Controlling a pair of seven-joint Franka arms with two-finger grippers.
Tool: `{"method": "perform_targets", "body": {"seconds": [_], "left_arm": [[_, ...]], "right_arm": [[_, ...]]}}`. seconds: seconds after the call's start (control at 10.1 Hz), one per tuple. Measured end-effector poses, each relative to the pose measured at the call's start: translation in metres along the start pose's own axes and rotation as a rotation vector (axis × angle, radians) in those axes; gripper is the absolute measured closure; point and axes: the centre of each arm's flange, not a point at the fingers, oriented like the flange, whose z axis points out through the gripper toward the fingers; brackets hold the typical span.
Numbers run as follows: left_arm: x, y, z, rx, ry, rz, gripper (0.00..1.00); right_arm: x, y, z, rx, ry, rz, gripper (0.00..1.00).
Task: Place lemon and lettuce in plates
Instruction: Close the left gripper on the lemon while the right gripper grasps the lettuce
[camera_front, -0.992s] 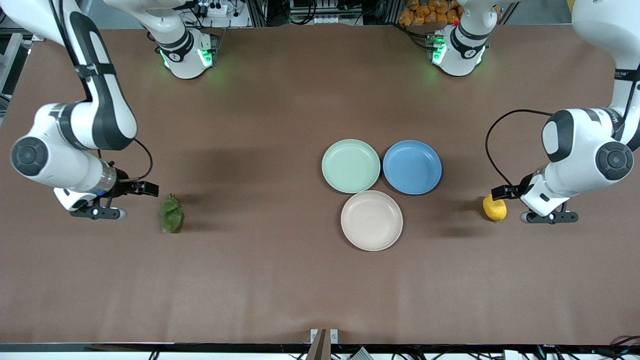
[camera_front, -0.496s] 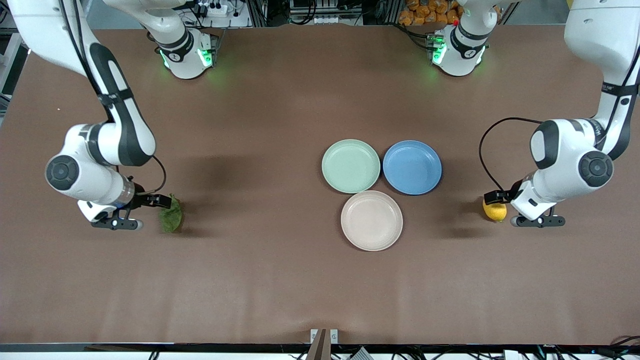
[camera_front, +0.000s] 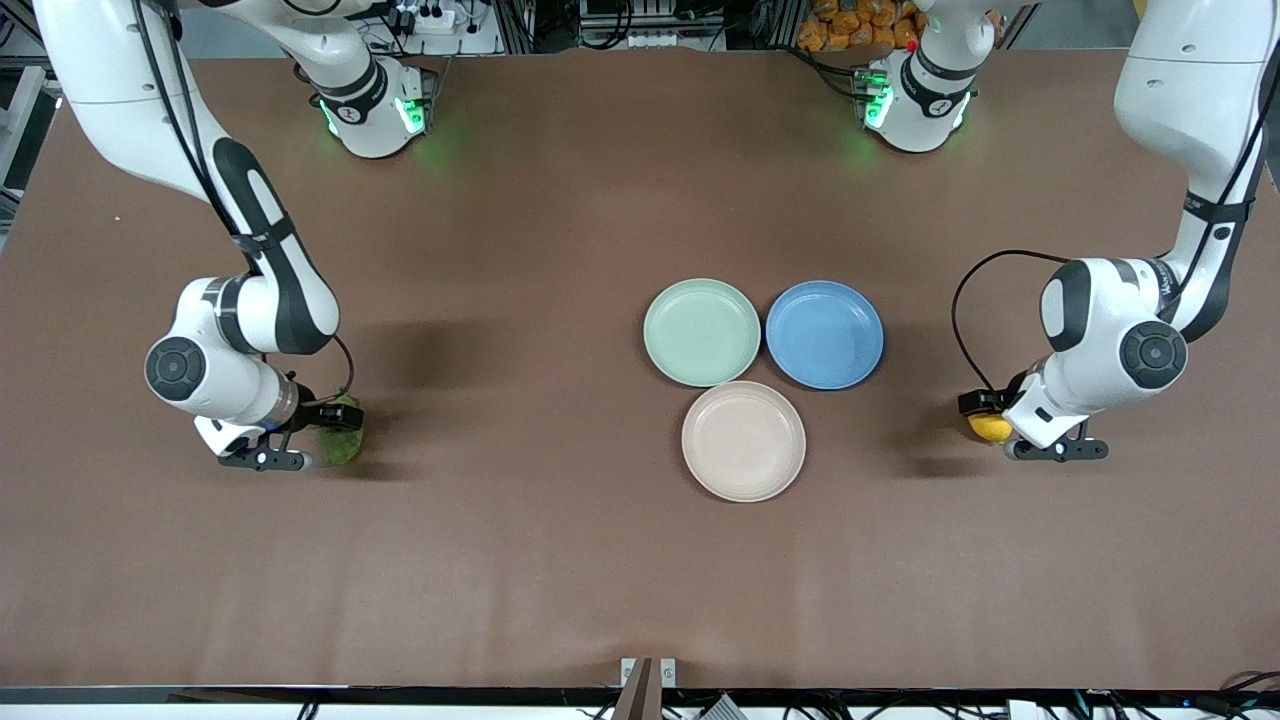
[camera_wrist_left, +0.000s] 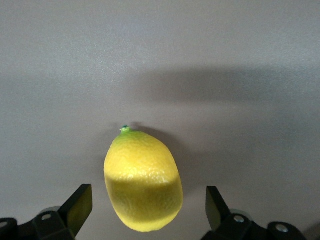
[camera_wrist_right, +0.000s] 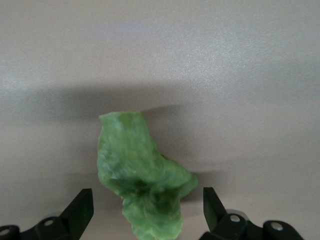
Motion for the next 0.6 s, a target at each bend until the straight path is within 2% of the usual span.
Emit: {"method": "perform_targets", "body": {"seconds": [0.1, 0.3, 0.4, 0.5, 0.6], "left_arm": [[0.000, 0.000, 0.005, -0.001, -0.001, 0.000, 0.00], [0.000, 0.000, 0.014, -0.004, -0.011, -0.001, 0.00], [0.000, 0.000, 0.019, -0.005, -0.016, -0.001, 0.00], [0.001, 0.000, 0.022, -0.007, -0.012, -0.002, 0.00], [0.003, -0.003, 0.023, -0.007, -0.004, -0.005, 0.16]], "right_arm": [[0.000, 0.000, 0.005, 0.000, 0.001, 0.000, 0.10], [0.000, 0.000, 0.009, -0.001, 0.002, 0.000, 0.42], [0.001, 0.001, 0.012, -0.001, 0.006, 0.001, 0.49], [0.001, 0.001, 0.014, -0.001, 0.009, 0.002, 0.52], [0.001, 0.002, 0.015, -0.001, 0.008, 0.002, 0.69]]}}
